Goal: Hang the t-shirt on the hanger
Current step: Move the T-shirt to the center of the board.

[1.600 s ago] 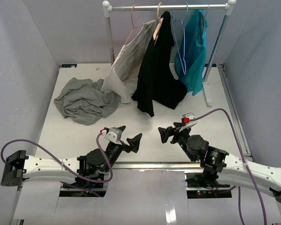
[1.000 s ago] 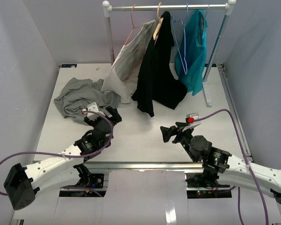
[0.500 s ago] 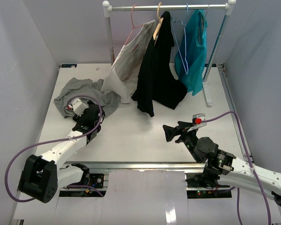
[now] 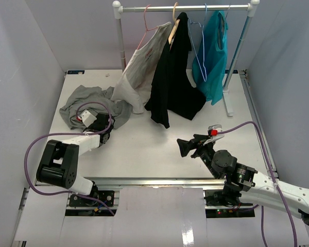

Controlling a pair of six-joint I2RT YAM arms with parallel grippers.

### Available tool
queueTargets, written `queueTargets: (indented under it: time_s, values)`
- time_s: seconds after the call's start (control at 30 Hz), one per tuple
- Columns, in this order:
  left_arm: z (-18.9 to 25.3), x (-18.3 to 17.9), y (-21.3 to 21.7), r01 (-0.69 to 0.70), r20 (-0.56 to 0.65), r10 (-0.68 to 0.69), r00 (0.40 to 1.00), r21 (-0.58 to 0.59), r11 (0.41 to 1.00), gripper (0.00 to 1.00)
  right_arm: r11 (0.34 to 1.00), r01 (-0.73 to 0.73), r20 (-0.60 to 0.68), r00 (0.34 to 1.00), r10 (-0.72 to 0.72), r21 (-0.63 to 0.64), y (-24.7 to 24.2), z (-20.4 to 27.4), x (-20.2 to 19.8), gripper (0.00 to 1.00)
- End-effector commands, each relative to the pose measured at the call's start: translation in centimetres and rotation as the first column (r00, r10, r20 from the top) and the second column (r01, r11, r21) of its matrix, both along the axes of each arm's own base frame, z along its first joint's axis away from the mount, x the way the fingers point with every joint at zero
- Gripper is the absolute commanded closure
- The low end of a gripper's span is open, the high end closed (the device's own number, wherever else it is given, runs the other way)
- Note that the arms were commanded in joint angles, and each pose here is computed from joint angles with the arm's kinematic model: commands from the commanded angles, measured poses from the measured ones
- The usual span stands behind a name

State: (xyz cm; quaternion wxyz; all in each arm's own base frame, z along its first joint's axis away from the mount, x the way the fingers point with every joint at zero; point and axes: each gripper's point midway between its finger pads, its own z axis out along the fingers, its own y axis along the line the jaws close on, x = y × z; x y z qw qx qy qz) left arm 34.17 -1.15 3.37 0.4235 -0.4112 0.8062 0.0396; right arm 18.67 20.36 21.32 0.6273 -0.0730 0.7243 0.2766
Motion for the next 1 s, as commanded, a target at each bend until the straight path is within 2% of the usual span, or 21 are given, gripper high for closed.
queueTargets:
  time_s: [0.0, 0.07, 0.1, 0.13, 0.2, 0.27, 0.4, 0.53, 0.63, 0.8, 0.97]
  values:
    - [0.4, 0.8, -0.3, -0.024, 0.049, 0.027, 0.998, -0.062, 0.998, 0.28, 0.998, 0.008, 0.018, 1.000, -0.009, 0.055, 0.1, 1.9, 0.1, 0.08]
    - [0.1, 0.6, -0.5, -0.016, 0.041, 0.019, 0.999, -0.070, 0.997, 0.32, 0.999, 0.010, 0.021, 1.000, -0.011, 0.053, 0.1, 1.9, 0.1, 0.08]
    - [0.1, 0.6, -0.5, -0.011, 0.040, 0.014, 0.999, -0.074, 0.997, 0.39, 0.999, 0.009, 0.021, 1.000, -0.010, 0.050, 0.1, 1.9, 0.1, 0.08]
    - [0.0, 0.5, -0.6, -0.003, 0.040, 0.006, 0.999, -0.080, 0.997, 0.53, 0.999, 0.007, 0.021, 1.000, -0.008, 0.049, 0.1, 1.9, 0.1, 0.08]
    - [0.2, 0.0, -1.1, 0.024, 0.053, -0.019, 0.998, -0.100, 0.995, 0.95, 0.999, 0.004, 0.021, 1.000, -0.005, 0.048, 0.2, 1.9, 0.1, 0.08]
    - [0.7, -0.4, -2.0, 0.083, 0.106, -0.069, 0.992, -0.135, 0.987, 0.99, 0.999, -0.003, 0.021, 1.000, 0.002, 0.046, 0.3, 2.0, 0.0, 0.08]
    - [2.7, -2.2, -4.3, 0.191, 0.185, -0.160, 0.970, -0.167, 0.967, 1.00, 0.999, -0.001, 0.025, 1.000, 0.000, 0.053, 0.1, 2.2, 0.0, 0.08]
    - [6.4, -3.4, -8.7, 0.347, 0.299, -0.285, 0.911, -0.180, 0.920, 1.00, 0.999, -0.020, 0.053, 0.998, 0.019, 0.029, 0.3, 2.3, 0.0, 0.09]
    - [8.2, -4.4, -14.7, 0.550, 0.323, -0.480, 0.816, -0.179, 0.815, 1.00, 1.000, -0.019, 0.054, 0.998, 0.018, 0.011, 0.4, 2.2, 0.1, 0.10]
    - [6.8, -6.1, -21.7, 0.723, 0.254, -0.677, 0.691, -0.209, 0.659, 1.00, 1.000, -0.026, 0.048, 0.999, 0.026, -0.004, 0.8, 2.0, 0.1, 0.10]
    - [6.2, -9.7, -29.2, 0.869, 0.230, -0.839, 0.493, -0.170, 0.464, 1.00, 1.000, -0.027, 0.046, 0.999, 0.028, -0.013, 0.8, 1.8, 0.1, 0.10]
